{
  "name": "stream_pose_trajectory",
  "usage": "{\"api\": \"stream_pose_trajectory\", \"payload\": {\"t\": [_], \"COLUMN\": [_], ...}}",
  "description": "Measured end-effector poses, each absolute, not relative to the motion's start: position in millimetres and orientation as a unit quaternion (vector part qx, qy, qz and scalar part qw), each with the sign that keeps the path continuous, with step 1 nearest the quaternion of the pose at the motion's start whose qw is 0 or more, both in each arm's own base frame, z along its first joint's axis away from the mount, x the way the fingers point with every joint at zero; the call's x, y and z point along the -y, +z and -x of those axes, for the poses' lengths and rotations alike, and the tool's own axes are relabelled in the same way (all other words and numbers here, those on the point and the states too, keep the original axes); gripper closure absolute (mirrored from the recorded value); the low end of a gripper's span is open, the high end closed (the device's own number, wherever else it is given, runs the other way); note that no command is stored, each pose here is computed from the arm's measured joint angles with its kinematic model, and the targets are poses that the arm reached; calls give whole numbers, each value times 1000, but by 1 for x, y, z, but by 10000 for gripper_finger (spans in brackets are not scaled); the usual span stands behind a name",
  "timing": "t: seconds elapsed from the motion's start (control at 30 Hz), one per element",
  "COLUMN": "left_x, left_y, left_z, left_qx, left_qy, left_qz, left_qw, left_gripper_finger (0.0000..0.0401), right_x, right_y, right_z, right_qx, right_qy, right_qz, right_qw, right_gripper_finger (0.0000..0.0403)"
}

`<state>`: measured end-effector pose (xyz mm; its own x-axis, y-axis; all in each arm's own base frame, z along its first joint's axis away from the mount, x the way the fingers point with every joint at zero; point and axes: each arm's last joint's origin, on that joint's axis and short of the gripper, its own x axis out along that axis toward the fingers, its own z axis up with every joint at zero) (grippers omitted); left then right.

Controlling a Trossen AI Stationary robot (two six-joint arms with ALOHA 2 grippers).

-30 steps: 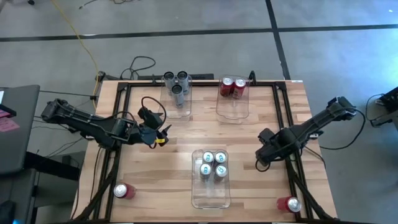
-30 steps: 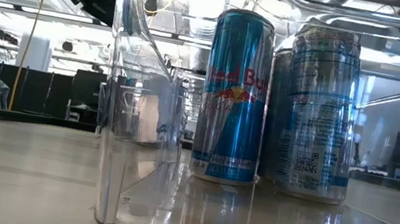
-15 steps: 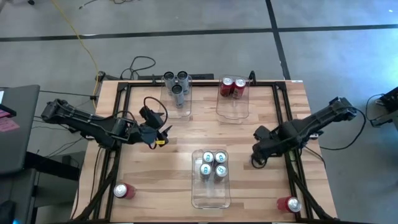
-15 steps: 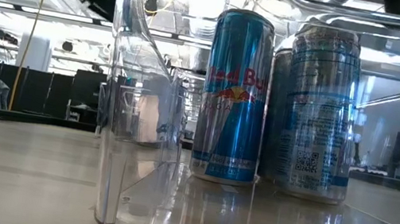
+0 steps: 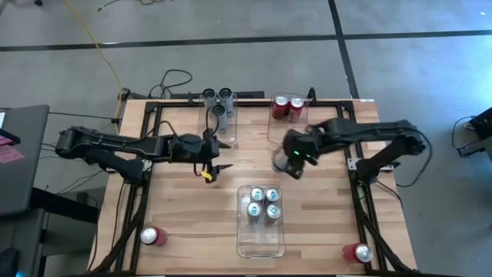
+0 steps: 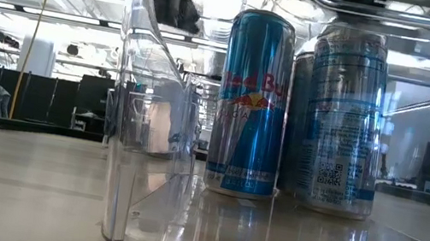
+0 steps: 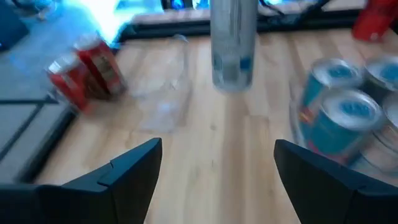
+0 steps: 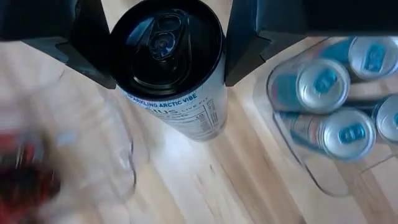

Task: Sort soda cans
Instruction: Put the white soda can into the top left transparent bin

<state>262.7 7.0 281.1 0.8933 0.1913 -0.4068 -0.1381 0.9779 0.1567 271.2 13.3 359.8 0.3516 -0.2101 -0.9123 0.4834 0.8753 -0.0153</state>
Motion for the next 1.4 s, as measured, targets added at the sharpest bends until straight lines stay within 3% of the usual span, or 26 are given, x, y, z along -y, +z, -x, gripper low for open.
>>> {"api": "stream_pose_trajectory", "payload": {"t": [0.23,0.47,0.63,1.1,1.4], "left_x": [-18,-19,-20,-43,-41], "left_y": [289,284,287,296,298], "left_z": [-291,-317,-325,-325,-327], "left_qx": [-219,-255,-251,-214,-198], "left_qy": [66,59,60,-35,-43], "left_qz": [-93,-105,-102,-56,-92], "left_qw": [969,959,961,975,975], "left_gripper_finger": [93,93,93,94,141], "right_x": [-3,-4,-6,-10,-8], "right_y": [366,362,364,371,373], "right_z": [-330,-362,-370,-379,-380], "right_qx": [-519,-523,-512,-463,-456], "right_qy": [-146,-100,-83,-49,-46], "right_qz": [-22,51,76,107,118], "right_qw": [842,845,852,878,881], "right_gripper_finger": [157,157,157,157,157]}}
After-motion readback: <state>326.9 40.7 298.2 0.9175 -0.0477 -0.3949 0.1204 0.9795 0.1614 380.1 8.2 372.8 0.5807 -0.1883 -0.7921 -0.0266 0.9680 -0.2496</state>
